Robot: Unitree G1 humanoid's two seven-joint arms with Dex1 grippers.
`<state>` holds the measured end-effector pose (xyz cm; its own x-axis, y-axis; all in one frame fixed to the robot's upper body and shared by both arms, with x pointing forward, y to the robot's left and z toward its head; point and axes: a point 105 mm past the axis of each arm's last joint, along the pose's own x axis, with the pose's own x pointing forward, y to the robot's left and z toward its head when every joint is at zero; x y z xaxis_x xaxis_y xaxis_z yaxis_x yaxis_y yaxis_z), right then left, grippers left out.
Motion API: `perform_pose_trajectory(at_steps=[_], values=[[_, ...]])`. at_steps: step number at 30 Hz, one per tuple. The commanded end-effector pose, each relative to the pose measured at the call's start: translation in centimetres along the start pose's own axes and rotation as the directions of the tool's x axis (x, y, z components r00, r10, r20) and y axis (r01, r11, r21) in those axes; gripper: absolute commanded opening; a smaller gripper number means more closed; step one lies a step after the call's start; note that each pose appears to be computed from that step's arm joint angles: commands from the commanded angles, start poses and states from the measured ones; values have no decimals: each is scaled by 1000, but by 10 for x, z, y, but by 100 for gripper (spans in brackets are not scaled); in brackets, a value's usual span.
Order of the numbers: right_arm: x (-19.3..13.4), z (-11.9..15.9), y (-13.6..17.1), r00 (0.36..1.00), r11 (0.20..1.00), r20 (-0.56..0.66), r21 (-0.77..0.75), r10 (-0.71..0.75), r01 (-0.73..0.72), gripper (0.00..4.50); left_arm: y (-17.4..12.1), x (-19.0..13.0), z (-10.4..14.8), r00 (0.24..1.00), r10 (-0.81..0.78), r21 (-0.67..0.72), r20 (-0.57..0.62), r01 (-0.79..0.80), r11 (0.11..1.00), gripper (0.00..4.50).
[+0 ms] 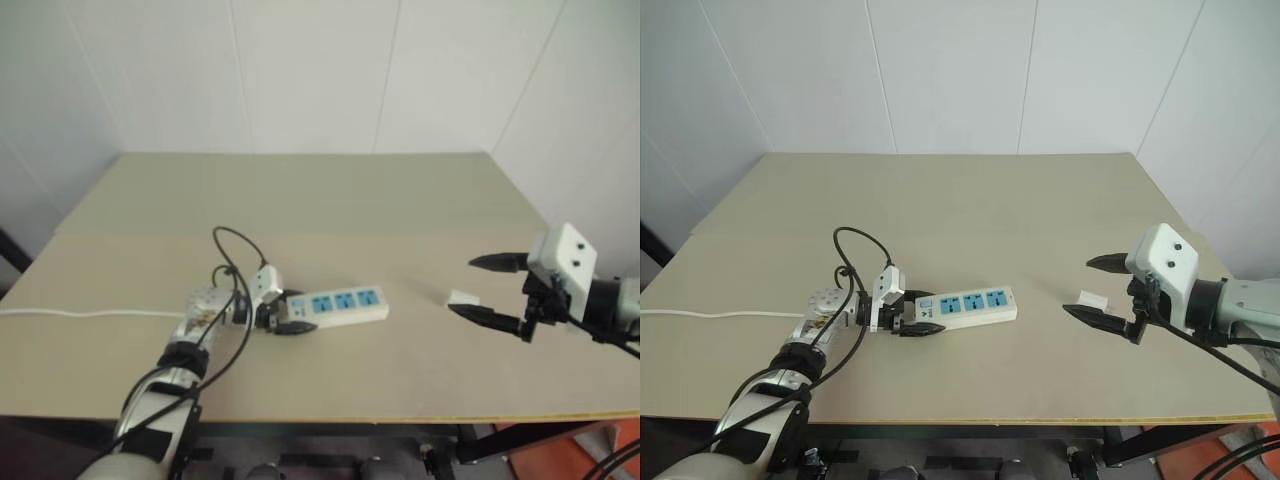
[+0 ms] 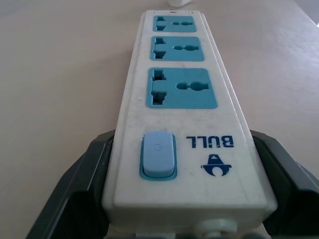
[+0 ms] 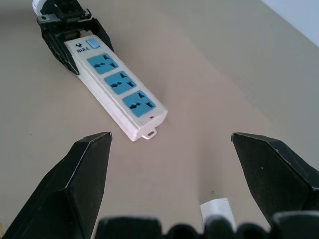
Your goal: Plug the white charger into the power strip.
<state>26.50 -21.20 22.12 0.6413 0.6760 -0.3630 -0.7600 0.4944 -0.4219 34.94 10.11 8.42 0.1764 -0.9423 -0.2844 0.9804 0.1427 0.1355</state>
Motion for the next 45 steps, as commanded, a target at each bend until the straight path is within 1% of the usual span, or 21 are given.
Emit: perform_pose_trajectory(at_steps=[1, 9, 13, 15, 17, 21, 24, 29, 32, 34, 36, 41, 45], values=[[-2, 12, -2, 1000, 996, 9, -83, 24, -24, 450, -11, 0, 8, 998, -62, 63, -16, 63, 996, 331], [3, 13, -2, 997, 992, 4, -103, 72, -71, 450, -30, 3, 2, 995, -99, 60, -22, 100, 993, 331], [9, 12, -6, 996, 992, -14, -88, 88, -89, 450, -34, 5, -1, 995, -93, 48, -25, 94, 994, 331], [12, 7, -7, 992, 991, -59, -70, 111, -115, 450, -35, 7, -3, 996, -91, 41, -25, 92, 995, 331], [18, -1, -10, 984, 992, -141, -40, 111, -118, 450, -36, 9, -6, 995, -92, 34, -32, 93, 995, 331], [34, -6, -29, 965, 1000, -262, 18, 29, -25, 450, -37, 13, -10, 994, -97, 38, -47, 98, 994, 331], [41, -10, -43, 940, 1000, -342, 23, -11, 20, 450, -37, 16, -7, 994, -107, 38, -31, 108, 993, 331], [48, -17, -55, 894, 1000, -447, -10, -7, 3, 450, -37, 20, -3, 992, -126, 46, -23, 127, 991, 331], [52, -27, -57, 858, 998, -513, -25, 39, -60, 450, -39, 22, -2, 990, -139, 51, -21, 140, 989, 331], [53, -33, -53, 835, 992, -545, -38, 82, -123, 450, -41, 21, -3, 988, -149, 54, -26, 150, 987, 331], [56, -37, -53, 826, 991, -555, -20, 101, -135, 450, -42, 21, -4, 987, -156, 58, -33, 158, 986, 331], [65, -52, -57, 795, 987, -597, -37, 104, -157, 450, -44, 20, -4, 983, -178, 68, -44, 181, 981, 331], [73, -57, -57, 796, 980, -591, -45, 130, -194, 450, -43, 21, -4, 981, -185, 78, -53, 189, 979, 331]])
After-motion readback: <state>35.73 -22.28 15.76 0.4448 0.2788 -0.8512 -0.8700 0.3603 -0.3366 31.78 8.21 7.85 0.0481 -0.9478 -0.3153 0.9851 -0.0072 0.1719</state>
